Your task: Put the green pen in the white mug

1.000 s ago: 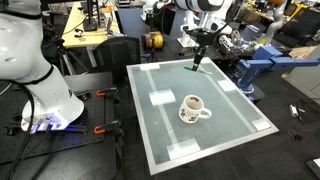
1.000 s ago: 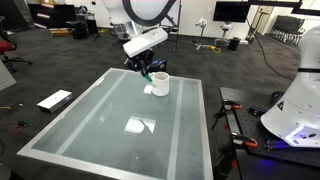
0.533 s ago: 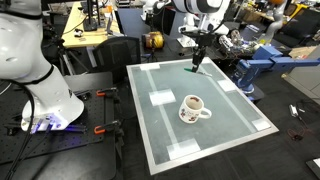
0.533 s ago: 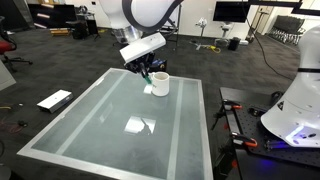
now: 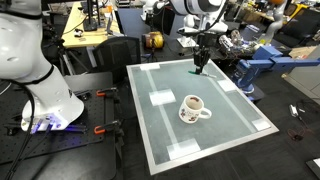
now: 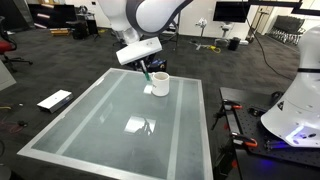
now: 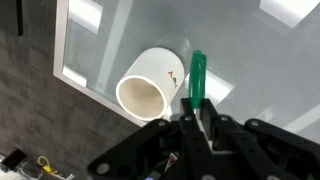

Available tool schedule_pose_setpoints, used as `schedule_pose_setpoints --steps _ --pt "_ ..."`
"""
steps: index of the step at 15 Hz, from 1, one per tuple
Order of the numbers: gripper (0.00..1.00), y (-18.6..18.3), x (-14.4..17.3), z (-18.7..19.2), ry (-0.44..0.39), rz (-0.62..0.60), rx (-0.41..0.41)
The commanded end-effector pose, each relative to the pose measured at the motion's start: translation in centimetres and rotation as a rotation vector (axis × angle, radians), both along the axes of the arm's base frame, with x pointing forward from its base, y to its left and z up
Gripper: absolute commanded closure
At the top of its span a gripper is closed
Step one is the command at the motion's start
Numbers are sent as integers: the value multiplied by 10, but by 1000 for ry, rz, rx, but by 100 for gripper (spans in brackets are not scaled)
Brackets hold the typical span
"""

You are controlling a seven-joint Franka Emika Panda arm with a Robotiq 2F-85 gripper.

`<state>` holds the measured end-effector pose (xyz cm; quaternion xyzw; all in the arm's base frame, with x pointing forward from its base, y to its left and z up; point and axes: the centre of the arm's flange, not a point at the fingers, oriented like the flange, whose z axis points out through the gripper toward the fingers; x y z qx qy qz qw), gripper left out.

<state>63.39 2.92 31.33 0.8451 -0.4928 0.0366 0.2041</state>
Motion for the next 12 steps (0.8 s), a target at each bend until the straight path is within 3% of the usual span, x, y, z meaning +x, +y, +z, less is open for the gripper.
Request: schedule_pose_setpoints --steps 1,8,12 --pt "96 -3 -4 4 -52 -142 -133" --pt "96 -13 1 -5 -213 -367 -380" --pt "96 -22 3 -21 -247 -436 -516"
